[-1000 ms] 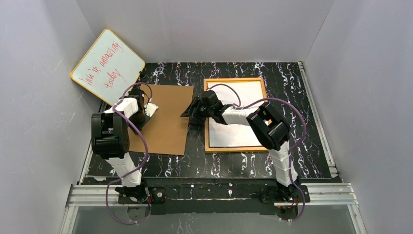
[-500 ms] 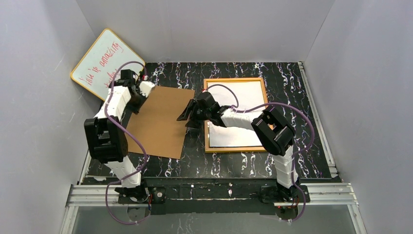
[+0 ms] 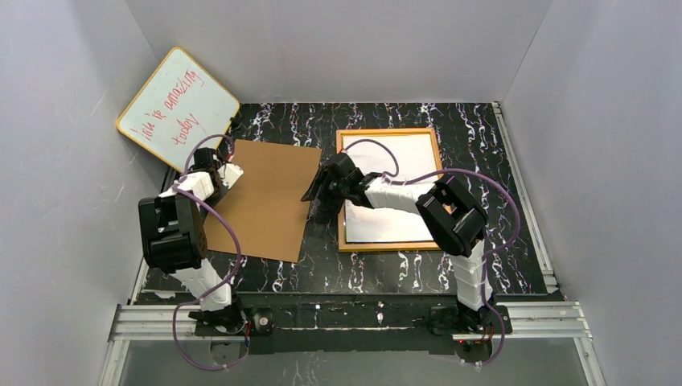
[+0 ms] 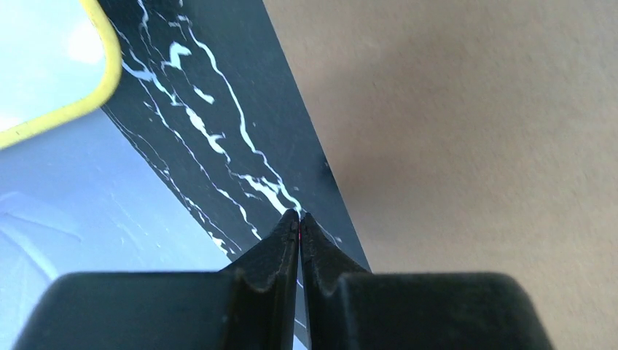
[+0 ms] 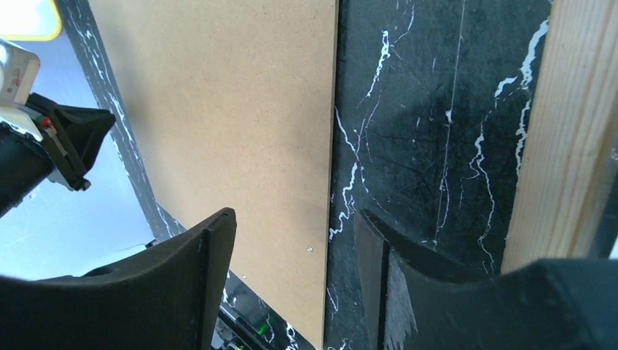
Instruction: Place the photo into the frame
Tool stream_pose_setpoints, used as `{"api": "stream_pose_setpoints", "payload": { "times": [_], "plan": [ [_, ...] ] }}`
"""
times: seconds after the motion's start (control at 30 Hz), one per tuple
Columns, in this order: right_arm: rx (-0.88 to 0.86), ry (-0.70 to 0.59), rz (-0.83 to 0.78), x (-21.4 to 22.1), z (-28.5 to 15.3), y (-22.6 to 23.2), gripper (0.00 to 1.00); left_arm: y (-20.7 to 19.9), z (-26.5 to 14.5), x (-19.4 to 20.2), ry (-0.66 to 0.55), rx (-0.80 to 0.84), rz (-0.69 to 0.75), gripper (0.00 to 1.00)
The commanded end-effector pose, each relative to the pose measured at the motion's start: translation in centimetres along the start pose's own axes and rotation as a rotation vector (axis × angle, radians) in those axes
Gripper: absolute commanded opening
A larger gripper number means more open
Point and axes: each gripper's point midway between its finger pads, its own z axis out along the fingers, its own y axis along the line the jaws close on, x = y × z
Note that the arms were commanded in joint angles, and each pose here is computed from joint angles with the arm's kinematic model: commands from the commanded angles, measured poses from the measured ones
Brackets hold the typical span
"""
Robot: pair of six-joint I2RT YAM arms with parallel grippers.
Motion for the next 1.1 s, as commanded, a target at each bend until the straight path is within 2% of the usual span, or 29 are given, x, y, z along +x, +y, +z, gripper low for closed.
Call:
{"api": "stream_pose_setpoints", "payload": {
  "times": [0.0,0.3,0.57,0.77,0.9,1.07],
  "plan": [
    [0.006,-0.027,-0.023,-0.7,0.3,0.9,0.69,0.5,1.1,-0.8,-0.023,-0.027,-0.008,0.04],
    [0.095,-0.062,-0.007,-1.1,1.8,-1.2,0.70,-8.6,1.3,-1.3,-0.002,0.416,-0.136,0.04],
    [0.065,-0.043,0.043,-0.3,2.6,-0.3,0.69,-12.4,0.8,-1.5,0.015,0.550,-0.113,0.04],
    [-0.155,0.008,0.069,0.4,1.0,4.2,0.69,-13.8,0.8,-0.9,0.031,0.585,-0.088,0.04],
    [-0.408,0.026,0.042,0.3,-2.3,9.4,0.68,-15.0,0.7,-0.4,0.039,0.623,-0.081,0.02],
    [-0.635,0.034,-0.029,0.2,-7.1,14.8,0.63,-16.7,-0.4,-0.1,0.043,0.688,-0.069,0.01]
  ]
}}
